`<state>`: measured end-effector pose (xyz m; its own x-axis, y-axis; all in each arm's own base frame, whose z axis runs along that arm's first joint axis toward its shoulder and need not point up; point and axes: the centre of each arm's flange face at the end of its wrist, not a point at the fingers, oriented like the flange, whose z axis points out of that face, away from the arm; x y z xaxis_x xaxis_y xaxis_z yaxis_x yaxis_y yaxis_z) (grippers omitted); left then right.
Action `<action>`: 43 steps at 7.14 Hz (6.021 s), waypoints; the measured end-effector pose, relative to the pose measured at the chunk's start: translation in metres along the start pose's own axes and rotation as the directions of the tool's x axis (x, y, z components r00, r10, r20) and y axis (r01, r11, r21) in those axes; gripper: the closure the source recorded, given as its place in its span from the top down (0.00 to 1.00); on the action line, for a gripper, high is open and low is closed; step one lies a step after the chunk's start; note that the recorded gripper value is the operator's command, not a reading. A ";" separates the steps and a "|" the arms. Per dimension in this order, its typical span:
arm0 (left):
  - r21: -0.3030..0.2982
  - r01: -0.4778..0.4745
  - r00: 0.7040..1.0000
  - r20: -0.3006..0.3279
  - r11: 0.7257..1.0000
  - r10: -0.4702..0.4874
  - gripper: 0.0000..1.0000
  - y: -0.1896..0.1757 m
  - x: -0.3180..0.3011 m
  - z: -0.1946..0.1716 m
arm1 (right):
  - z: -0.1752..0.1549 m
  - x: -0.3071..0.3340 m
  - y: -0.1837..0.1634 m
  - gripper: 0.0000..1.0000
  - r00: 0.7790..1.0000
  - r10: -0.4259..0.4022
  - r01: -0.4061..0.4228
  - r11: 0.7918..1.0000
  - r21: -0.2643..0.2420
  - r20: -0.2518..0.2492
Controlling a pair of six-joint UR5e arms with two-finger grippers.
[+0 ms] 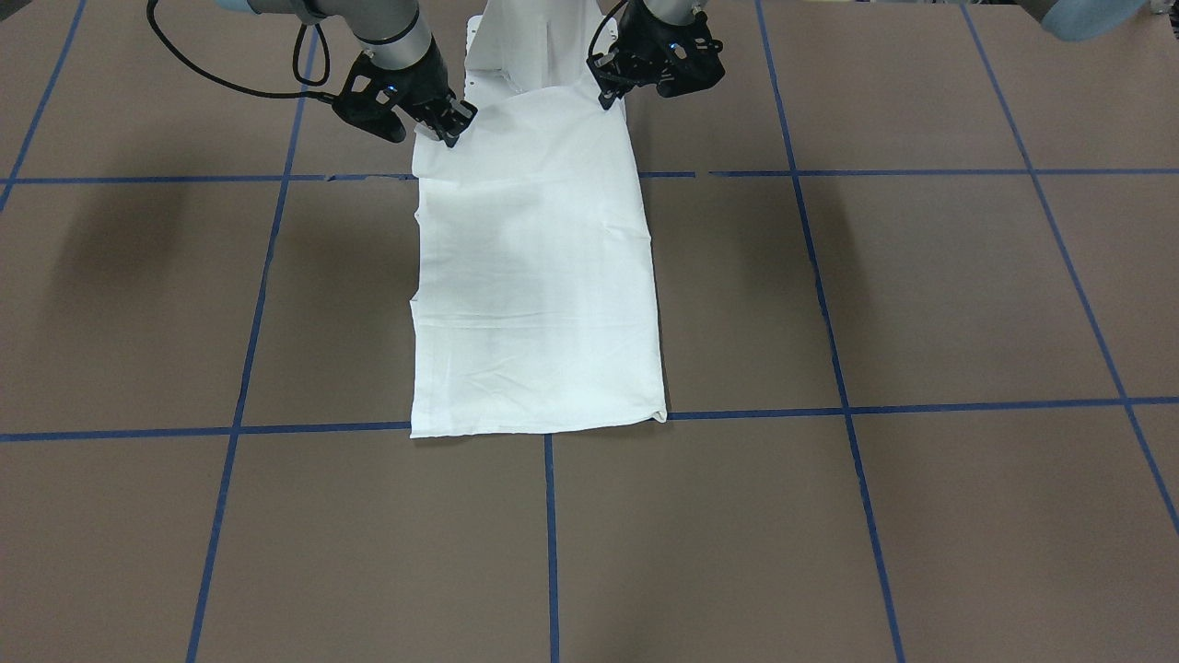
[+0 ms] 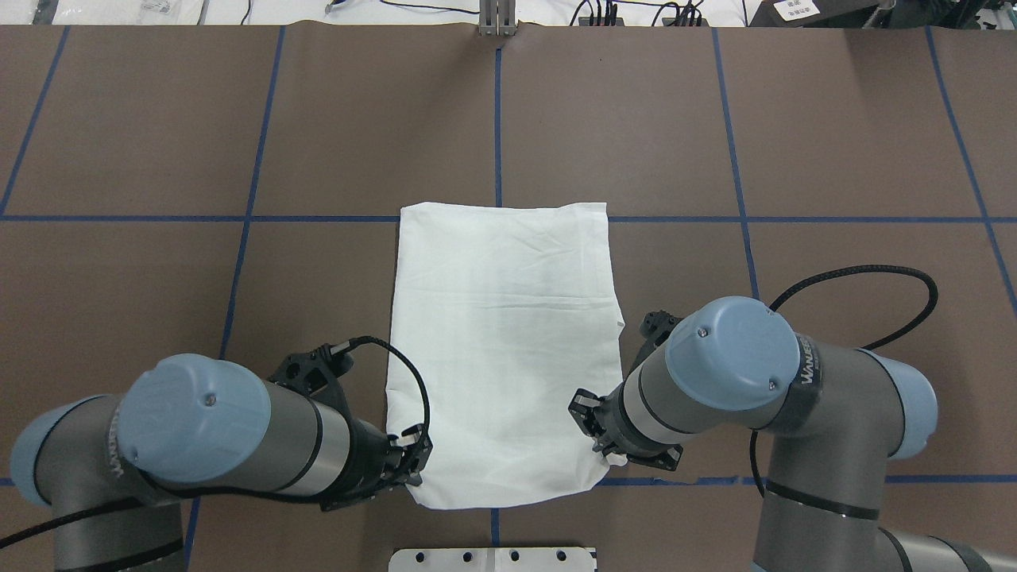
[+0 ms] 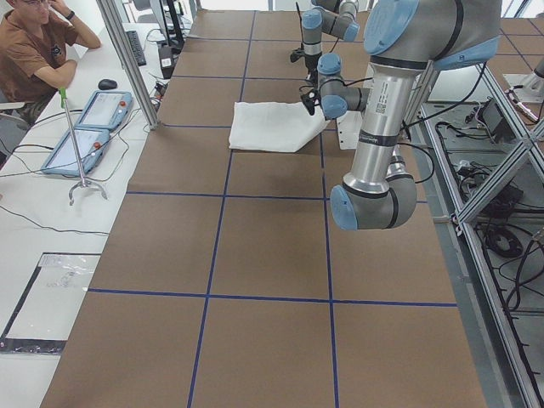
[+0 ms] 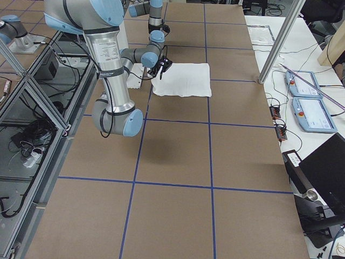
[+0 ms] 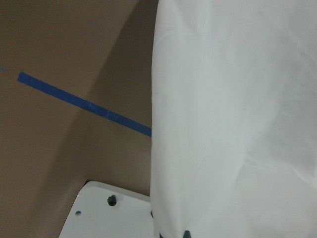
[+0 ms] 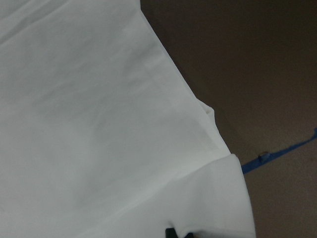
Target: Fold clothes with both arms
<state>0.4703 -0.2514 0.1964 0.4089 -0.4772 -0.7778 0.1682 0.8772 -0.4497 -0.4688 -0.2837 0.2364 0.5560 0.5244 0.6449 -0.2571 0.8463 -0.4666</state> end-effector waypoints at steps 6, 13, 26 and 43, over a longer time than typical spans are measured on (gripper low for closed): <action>0.171 0.117 0.981 -0.175 0.978 -0.086 0.00 -0.124 0.070 -0.055 | -0.064 -0.073 -0.105 0.00 0.990 0.058 -0.077 0.986 0.147 0.129; 0.229 0.157 0.970 -0.221 0.961 -0.106 0.00 -0.224 0.089 0.006 | -0.009 -0.130 -0.194 0.00 0.984 0.072 -0.103 0.976 0.194 0.160; 0.360 0.018 0.992 -0.123 0.933 0.028 1.00 -0.298 0.054 -0.029 | 0.000 -0.141 -0.149 1.00 0.983 -0.114 0.081 0.973 0.216 0.141; 0.393 -0.292 0.954 0.060 0.872 0.292 1.00 -0.380 -0.037 -0.121 | -0.053 -0.248 -0.300 1.00 0.806 -0.571 0.585 0.730 0.353 -0.156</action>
<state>0.2824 -0.5740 0.3427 0.4934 -0.1959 -0.8474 0.3803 0.9249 0.0076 -0.4879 -0.6726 0.1843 0.7182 -0.0748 0.6918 -0.1415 0.9578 0.2504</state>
